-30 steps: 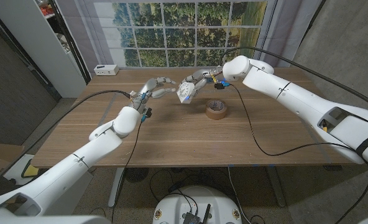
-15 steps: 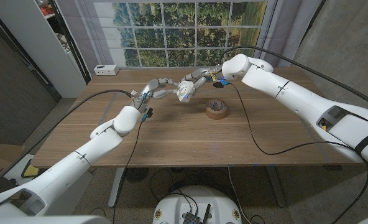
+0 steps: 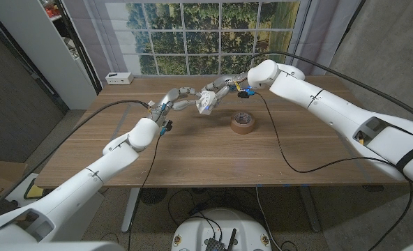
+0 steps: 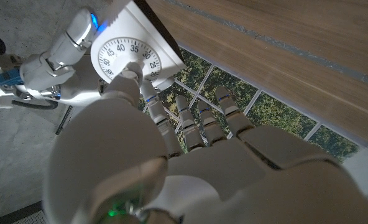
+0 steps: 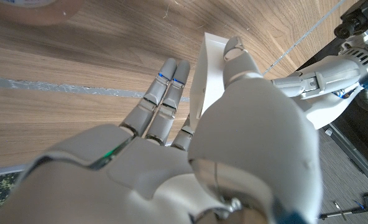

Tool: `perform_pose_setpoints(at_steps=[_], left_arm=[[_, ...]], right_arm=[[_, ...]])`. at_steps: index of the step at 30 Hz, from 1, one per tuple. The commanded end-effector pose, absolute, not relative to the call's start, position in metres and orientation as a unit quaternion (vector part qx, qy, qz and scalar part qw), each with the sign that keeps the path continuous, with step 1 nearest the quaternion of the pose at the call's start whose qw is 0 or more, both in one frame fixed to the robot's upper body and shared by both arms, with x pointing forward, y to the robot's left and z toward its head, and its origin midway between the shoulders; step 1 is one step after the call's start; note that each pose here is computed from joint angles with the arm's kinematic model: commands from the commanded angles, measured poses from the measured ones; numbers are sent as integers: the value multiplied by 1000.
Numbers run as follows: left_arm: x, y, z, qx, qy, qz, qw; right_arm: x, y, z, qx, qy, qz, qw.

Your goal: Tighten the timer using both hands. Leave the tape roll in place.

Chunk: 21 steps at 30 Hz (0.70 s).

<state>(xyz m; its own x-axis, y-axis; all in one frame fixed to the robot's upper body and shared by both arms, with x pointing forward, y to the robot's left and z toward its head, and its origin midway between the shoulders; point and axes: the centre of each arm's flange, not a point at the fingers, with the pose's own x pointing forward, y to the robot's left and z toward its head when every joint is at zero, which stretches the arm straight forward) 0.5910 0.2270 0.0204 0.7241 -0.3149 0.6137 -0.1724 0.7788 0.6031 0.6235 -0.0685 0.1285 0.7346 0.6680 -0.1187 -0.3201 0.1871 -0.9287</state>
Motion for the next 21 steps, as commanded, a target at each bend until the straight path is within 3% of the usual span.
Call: perform_pose_setpoints(at_steps=[1, 21], left_arm=[[594, 225, 20, 328, -371, -44, 868], [595, 219, 20, 336, -364, -49, 867]], right_arm=[[624, -64, 129, -542, -158, 337, 754], [626, -68, 129, -526, -150, 353, 759]])
